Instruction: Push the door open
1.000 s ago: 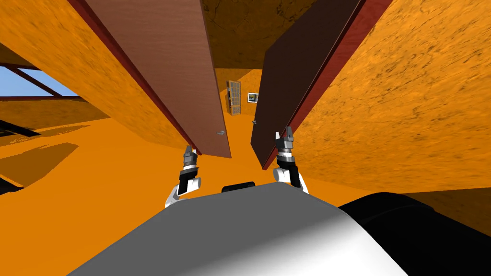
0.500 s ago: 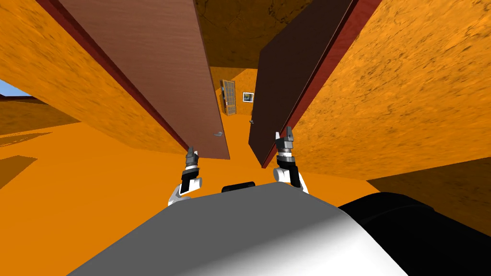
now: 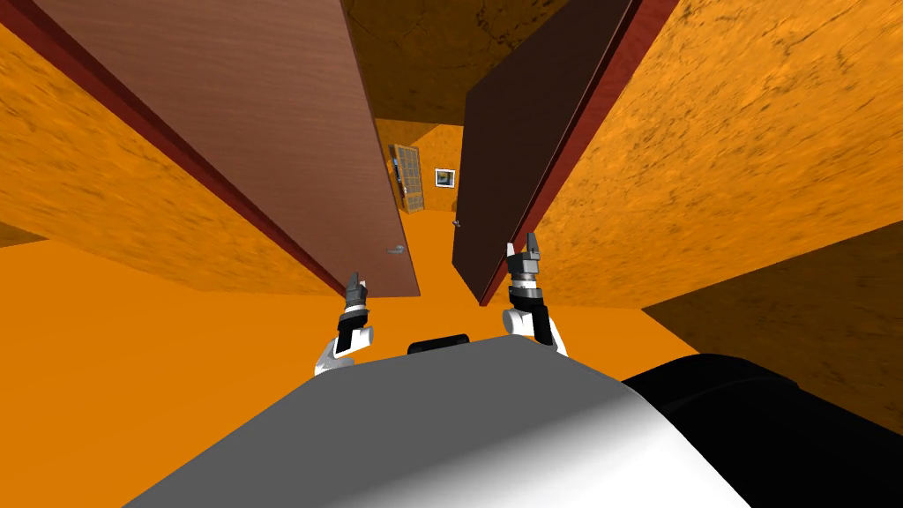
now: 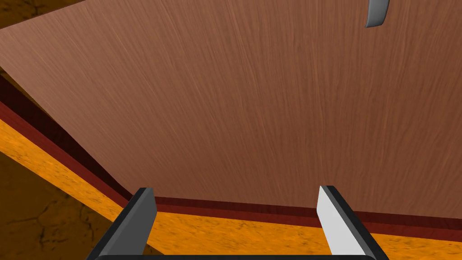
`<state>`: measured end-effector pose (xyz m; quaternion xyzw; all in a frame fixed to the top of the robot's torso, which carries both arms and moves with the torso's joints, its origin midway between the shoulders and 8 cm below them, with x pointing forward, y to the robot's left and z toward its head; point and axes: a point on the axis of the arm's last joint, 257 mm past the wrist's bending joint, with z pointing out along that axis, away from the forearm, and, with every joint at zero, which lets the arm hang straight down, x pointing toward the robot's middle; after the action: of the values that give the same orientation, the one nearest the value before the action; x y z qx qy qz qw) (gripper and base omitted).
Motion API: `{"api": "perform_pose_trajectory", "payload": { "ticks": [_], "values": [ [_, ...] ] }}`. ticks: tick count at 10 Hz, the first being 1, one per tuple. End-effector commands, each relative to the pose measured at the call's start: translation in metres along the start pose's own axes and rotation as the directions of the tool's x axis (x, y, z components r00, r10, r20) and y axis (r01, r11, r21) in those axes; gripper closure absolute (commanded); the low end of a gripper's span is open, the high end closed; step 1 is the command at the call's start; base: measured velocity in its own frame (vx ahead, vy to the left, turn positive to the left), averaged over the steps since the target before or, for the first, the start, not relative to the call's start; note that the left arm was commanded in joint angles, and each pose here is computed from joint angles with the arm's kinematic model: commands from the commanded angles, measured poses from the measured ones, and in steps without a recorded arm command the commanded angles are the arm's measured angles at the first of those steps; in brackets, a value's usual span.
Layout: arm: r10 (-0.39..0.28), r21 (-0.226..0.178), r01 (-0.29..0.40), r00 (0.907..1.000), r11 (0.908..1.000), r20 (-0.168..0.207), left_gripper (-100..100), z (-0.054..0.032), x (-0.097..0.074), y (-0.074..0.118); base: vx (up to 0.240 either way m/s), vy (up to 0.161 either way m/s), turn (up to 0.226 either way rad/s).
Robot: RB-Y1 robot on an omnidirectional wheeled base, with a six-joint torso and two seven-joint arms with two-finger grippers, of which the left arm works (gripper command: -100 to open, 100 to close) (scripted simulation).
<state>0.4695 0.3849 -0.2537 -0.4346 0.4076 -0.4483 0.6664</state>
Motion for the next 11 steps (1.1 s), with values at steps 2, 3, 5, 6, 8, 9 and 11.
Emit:
{"api": "perform_pose_trajectory", "payload": {
  "ticks": [2,3,5,6,8,9,11],
  "values": [
    [-0.009,-0.033,0.009,0.9999,0.9994,0.004,-100,-0.002,0.001,0.017,0.02,0.123,-0.19],
    [-0.013,-0.045,0.014,0.9999,0.9989,0.006,-100,-0.0027,0.002,0.023,0.021,0.124,-0.153],
    [-0.022,-0.069,0.023,0.9997,0.9973,0.009,-100,-0.0042,0.004,0.035,0.02,0.105,-0.196],
    [-0.027,-0.082,0.027,0.9996,0.9963,0.011,-100,-0.0052,0.005,0.041,0.025,0.114,-0.191],
    [-0.041,-0.117,0.043,0.999,0.9922,0.015,-100,-0.0083,0.009,0.057,0.028,0.172,-0.292],
    [-0.041,-0.117,0.043,0.999,0.9922,0.015,-100,-0.0083,0.009,0.057,0.001,0.096,-0.018],
    [-0.052,-0.139,0.054,0.9985,0.9888,0.018,-100,-0.0108,0.013,0.067,-0.007,0.068,-0.132]
  ]
}}
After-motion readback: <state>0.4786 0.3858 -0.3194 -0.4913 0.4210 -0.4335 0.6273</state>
